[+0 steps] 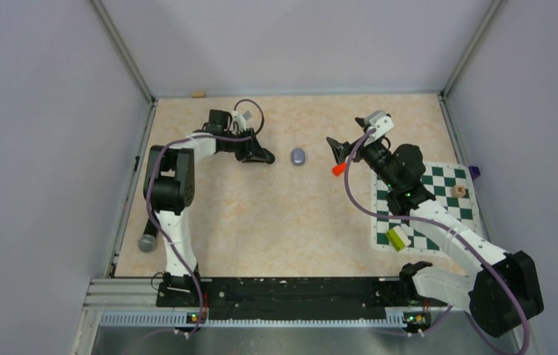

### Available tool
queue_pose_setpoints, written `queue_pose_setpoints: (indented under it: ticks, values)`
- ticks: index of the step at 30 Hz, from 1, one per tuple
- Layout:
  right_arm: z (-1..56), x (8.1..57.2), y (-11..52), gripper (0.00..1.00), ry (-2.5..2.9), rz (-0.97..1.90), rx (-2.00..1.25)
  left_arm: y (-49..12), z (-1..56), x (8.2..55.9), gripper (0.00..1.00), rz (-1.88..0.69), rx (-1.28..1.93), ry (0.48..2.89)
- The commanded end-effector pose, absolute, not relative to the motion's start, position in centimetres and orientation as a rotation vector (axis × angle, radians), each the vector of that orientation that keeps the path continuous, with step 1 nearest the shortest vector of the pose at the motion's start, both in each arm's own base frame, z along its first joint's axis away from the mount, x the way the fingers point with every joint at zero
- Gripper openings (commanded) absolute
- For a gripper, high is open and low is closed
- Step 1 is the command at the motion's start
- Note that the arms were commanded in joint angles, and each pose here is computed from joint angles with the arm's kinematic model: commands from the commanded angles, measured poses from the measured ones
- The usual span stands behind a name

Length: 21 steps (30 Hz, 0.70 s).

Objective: Insert the wireless bluetooth earbuds into the charging case
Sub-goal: Place the charging case with the earbuds at the center of the board.

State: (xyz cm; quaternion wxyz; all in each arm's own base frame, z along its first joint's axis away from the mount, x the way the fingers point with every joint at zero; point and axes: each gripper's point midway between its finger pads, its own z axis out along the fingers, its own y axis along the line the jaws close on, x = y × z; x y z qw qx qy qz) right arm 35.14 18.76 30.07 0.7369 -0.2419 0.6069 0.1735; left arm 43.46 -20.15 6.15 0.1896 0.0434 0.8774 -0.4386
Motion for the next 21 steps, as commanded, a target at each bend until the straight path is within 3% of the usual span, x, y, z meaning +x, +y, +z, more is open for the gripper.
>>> queue_pose_setpoints:
  ticks: [1, 5, 21]
  values:
    - [30.7, 35.2, 18.4, 0.99, 1.3, 0.376, -0.521, -20.5, 7.1, 44.6, 0.25, -1.243, 0.133, 2.429]
    - [30.7, 35.3, 18.4, 0.99, 1.302, 0.376, -0.52, -20.4, 7.2, 44.5, 0.32, -1.234, 0.137, 2.432]
    - [30.8, 35.3, 18.2, 0.99, 1.3, 0.373, -0.513, -20.1, 5.6, 44.0, 0.44, -1.16, 0.141, 2.486]
